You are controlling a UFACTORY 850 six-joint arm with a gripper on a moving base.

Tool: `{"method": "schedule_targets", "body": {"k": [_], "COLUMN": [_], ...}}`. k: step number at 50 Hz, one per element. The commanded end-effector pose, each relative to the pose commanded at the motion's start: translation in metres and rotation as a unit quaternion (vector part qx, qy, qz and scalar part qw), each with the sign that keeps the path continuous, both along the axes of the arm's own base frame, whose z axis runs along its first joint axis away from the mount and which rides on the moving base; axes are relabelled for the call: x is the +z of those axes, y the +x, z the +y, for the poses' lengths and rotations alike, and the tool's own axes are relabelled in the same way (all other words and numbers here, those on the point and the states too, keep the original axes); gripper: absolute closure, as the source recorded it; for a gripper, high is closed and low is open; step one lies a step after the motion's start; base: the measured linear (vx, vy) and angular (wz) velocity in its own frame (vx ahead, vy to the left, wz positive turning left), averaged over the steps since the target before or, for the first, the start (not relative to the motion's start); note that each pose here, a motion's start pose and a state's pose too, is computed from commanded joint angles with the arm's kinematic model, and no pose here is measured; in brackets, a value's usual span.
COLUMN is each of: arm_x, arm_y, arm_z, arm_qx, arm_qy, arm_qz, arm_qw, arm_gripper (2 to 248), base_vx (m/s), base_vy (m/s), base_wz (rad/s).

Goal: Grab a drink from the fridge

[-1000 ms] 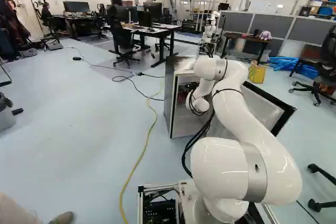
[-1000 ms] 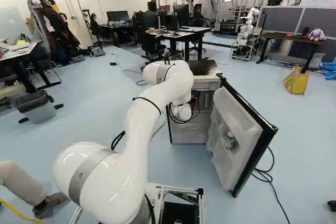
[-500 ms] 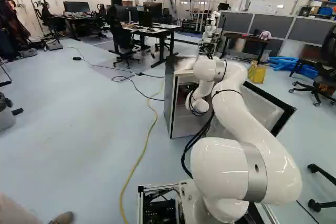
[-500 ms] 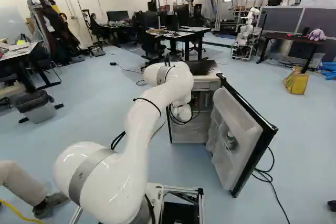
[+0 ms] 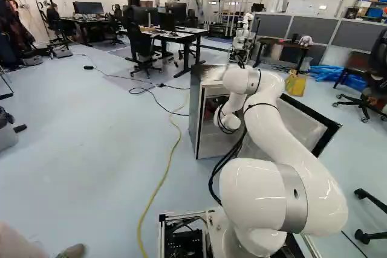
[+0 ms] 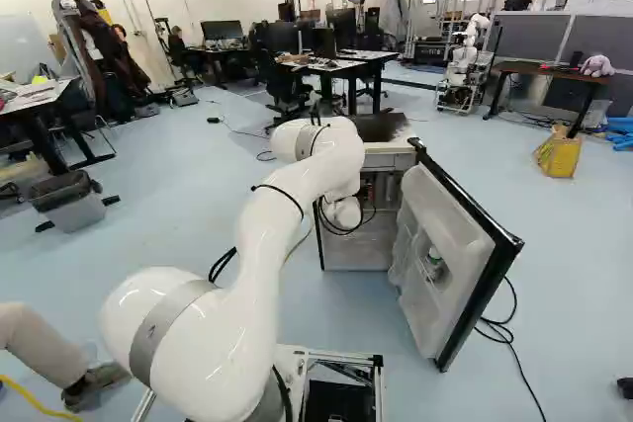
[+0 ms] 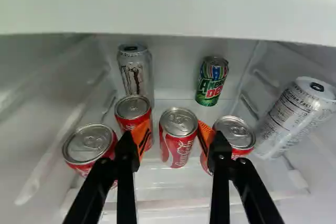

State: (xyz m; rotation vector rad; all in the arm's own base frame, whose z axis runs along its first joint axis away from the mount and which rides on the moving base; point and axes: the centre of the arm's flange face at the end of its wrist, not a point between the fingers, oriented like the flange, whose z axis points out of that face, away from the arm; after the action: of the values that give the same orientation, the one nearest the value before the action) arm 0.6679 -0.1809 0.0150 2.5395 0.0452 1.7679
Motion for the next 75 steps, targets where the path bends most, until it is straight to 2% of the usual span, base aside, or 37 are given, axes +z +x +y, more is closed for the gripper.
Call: {"method": "schedule_targets", "body": {"k": [2,3,7,8,32,61,75], "arm_x": [0.0,0.0,0.0,0.0,0.001,0.012,0.028], "arm_y": [0.0,0.0,0.0,0.0,-0.003,-0.032,-0.048], "arm_z": [0.0,0.0,0.0,0.0,0.001,0.013,0.019], "arm_qx": [0.0,0.0,0.0,0.0,0.0,0.002,0.003], "arm_qy": [0.0,0.0,0.0,0.0,0.001,0.009,0.012], "arm_qz": [0.0,0.0,0.0,0.0,0.003,0.031,0.041], "arm_qw": [1.0,1.0,1.0,1.0,1.0,0.9995,0.9991], "arm_gripper": [107,136,136,162,164,164,164], "base_vx": [0.0,0.0,0.0,0.0,0.0,0.0,0.0], "base_vy": [0.0,0.0,0.0,0.0,0.0,0.0,0.0], "base_wz": [0.0,0.0,0.0,0.0,0.0,0.0,0.0]}}
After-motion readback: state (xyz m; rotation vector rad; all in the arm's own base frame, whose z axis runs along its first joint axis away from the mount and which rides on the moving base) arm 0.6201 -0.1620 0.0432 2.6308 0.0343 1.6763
